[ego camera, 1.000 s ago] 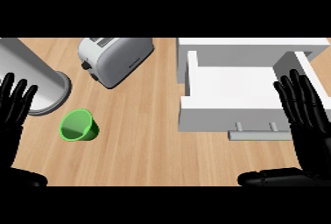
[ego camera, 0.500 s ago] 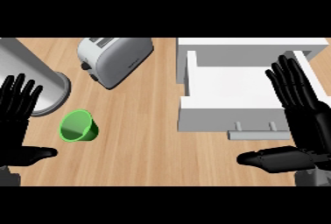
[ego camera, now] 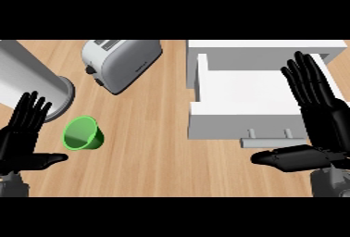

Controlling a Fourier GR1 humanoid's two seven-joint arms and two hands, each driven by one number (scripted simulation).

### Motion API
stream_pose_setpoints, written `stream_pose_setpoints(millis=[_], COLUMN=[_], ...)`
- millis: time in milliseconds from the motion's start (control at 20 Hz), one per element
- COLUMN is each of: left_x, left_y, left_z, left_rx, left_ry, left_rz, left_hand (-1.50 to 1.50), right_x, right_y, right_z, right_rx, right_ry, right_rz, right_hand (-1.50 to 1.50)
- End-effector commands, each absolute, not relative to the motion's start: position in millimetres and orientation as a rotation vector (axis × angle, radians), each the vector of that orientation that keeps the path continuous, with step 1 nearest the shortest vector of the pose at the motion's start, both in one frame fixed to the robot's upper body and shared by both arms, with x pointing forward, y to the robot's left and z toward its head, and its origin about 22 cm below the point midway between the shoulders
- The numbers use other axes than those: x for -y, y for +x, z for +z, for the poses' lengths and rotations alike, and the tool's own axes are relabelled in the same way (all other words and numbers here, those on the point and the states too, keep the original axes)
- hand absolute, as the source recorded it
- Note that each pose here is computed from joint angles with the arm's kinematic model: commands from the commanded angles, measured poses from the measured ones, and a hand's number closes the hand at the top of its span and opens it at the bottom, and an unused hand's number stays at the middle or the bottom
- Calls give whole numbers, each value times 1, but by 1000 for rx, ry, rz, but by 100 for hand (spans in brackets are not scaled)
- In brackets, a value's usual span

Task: Pick up the cup, place it into the drawer and close the drawer

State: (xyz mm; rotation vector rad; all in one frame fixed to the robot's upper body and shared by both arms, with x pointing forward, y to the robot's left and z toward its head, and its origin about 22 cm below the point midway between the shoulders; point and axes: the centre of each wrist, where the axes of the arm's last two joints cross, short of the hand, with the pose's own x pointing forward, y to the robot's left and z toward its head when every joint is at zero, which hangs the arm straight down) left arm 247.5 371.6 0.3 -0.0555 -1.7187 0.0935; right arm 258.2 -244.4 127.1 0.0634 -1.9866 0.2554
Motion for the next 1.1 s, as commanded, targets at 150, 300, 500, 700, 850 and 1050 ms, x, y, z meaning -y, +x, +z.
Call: stream_pose_setpoints(millis=[150,300,500,700,850,1050], left_x=[-373,-398,-391,-397,-389,-391], left_y=[246,240,238,245,236,221], left_z=[-57,-74,-103,-114,-129,-139], left_rx=[1662,1632,1617,1618,1648,1645], left_ry=[-10,-7,35,58,59,52], left_rz=[94,115,110,97,106,141], left_hand=[-150,-150,-150,-150,-150,-150], right_x=[246,263,263,247,249,262], right_y=[261,265,273,262,284,256], right_z=[144,139,150,155,139,140], right_rx=[2005,2007,2019,1992,2015,1991], right_ry=[51,52,62,62,73,68], right_rz=[263,270,246,248,255,265], right_hand=[-150,-150,-150,-150,-150,-150])
